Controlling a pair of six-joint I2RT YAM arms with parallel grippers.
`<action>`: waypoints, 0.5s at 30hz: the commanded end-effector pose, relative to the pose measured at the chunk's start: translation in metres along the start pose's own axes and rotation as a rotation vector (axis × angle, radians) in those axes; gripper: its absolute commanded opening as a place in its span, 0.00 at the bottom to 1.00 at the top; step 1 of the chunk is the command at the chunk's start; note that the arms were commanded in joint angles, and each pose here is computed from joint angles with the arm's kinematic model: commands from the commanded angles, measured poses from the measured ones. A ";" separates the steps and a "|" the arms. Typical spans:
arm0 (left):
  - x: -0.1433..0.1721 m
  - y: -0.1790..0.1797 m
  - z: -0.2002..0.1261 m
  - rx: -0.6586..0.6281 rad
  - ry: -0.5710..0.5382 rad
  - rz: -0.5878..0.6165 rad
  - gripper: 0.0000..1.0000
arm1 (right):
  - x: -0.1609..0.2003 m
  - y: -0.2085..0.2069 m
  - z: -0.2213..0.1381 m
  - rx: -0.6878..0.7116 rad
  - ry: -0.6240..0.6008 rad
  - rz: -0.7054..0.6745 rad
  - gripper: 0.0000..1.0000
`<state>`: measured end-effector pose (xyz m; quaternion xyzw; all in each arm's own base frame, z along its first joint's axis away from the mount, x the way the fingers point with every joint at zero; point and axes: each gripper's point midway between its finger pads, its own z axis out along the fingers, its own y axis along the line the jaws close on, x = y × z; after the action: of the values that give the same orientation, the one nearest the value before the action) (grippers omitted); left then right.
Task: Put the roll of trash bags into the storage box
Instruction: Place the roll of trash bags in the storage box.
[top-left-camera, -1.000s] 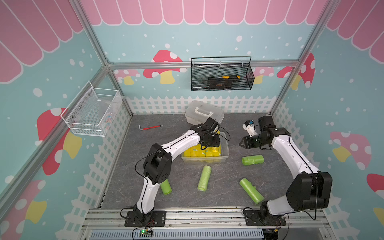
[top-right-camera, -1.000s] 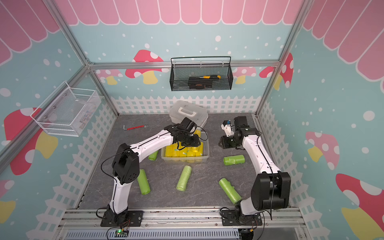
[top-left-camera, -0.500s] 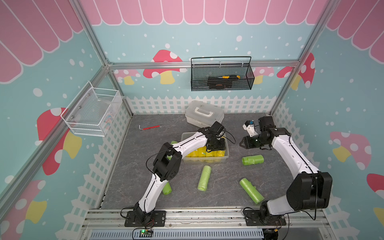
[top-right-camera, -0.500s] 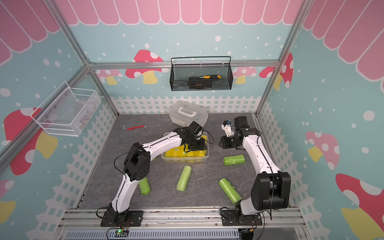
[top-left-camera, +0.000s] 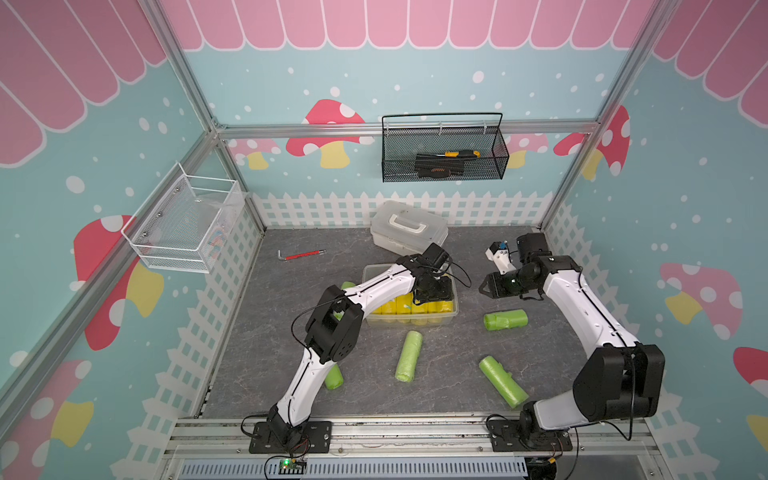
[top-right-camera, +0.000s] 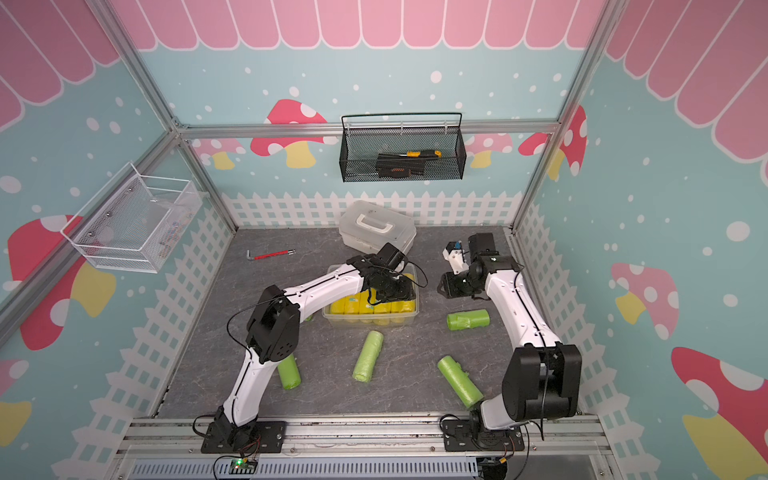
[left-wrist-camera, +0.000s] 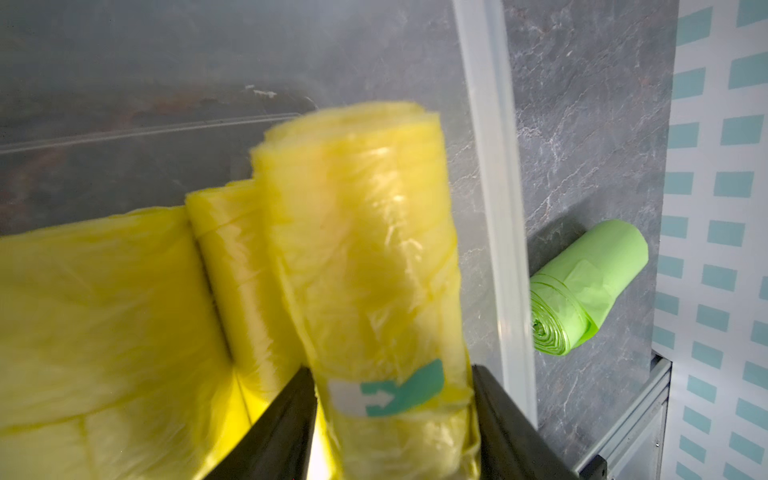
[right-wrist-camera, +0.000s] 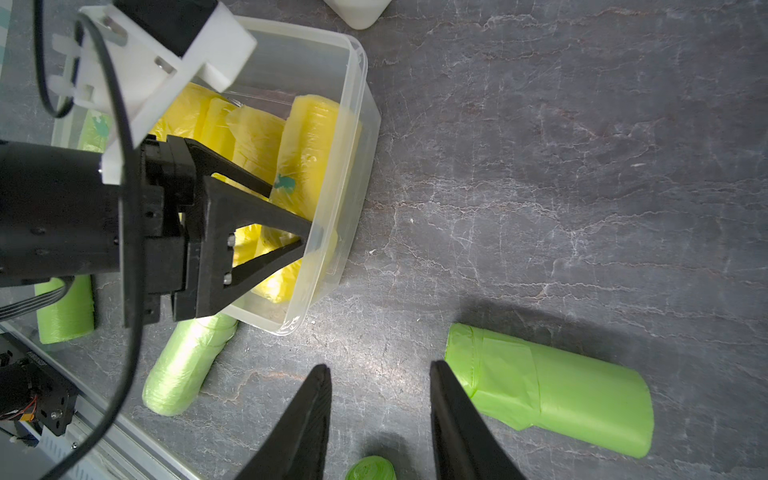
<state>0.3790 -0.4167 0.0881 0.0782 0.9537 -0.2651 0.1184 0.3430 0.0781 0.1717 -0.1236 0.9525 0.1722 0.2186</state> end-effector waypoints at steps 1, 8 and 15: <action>0.000 -0.031 -0.025 0.064 -0.039 0.041 0.61 | 0.005 -0.001 -0.005 0.006 0.007 0.012 0.41; -0.002 -0.036 -0.053 0.069 -0.082 0.051 0.61 | 0.004 -0.001 -0.006 0.008 0.004 0.011 0.41; -0.009 -0.039 -0.073 0.073 -0.132 0.074 0.46 | 0.006 -0.001 -0.004 0.008 0.010 0.013 0.41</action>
<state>0.3681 -0.4078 0.1606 0.0852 0.9358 -0.2970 0.1697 0.3429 0.0780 0.1716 -0.1235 0.9526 0.1720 0.2184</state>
